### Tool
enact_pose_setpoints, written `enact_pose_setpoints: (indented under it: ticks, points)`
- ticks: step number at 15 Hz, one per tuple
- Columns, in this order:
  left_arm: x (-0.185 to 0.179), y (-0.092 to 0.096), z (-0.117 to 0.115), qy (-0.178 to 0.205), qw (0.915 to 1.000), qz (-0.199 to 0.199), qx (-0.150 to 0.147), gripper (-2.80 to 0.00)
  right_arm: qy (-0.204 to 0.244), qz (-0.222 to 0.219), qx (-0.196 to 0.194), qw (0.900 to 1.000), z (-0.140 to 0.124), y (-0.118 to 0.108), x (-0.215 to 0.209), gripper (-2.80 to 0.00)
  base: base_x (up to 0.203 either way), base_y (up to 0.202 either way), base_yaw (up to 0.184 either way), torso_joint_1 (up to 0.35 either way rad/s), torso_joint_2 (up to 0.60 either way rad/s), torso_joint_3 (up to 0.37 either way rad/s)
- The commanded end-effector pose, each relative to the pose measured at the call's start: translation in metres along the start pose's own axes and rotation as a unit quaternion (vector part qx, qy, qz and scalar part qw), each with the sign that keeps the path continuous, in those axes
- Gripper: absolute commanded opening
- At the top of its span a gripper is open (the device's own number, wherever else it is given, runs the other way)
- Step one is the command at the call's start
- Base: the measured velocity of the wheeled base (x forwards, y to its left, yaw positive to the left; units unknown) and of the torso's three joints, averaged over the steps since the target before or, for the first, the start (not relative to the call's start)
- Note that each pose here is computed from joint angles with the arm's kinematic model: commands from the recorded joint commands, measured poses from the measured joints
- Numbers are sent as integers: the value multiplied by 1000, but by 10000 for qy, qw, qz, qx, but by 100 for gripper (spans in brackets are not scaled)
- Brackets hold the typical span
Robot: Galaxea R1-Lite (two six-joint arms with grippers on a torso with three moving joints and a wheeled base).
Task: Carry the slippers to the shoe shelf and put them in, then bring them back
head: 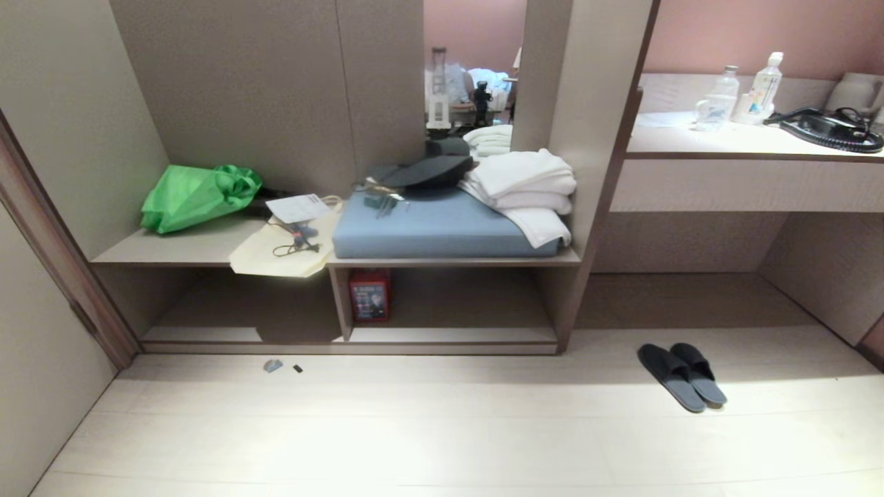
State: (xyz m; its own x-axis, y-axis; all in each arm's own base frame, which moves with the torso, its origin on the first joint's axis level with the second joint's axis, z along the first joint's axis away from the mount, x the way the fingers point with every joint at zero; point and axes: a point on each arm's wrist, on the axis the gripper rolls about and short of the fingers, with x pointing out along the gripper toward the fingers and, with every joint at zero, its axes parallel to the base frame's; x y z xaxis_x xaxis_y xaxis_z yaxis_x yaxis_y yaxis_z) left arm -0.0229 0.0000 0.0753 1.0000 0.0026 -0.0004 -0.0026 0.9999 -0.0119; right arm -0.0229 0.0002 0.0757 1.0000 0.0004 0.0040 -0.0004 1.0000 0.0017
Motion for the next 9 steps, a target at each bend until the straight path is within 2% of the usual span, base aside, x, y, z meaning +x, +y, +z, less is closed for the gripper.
enact_pose_setpoints:
  ticks: [1, 9]
  points:
    - [0, 0, 0, -2, 10000, 3, -2, -280, -3, 6, -1, 10000, 0, 0, 0, -280, -195, 0, 2, 7, 2, 3]
    - [0, 0, 0, 6, 10000, 3, -2, -280, -3, 6, -16, 10000, 0, 0, 0, -280, -196, 0, 2, 1, 3, 3]
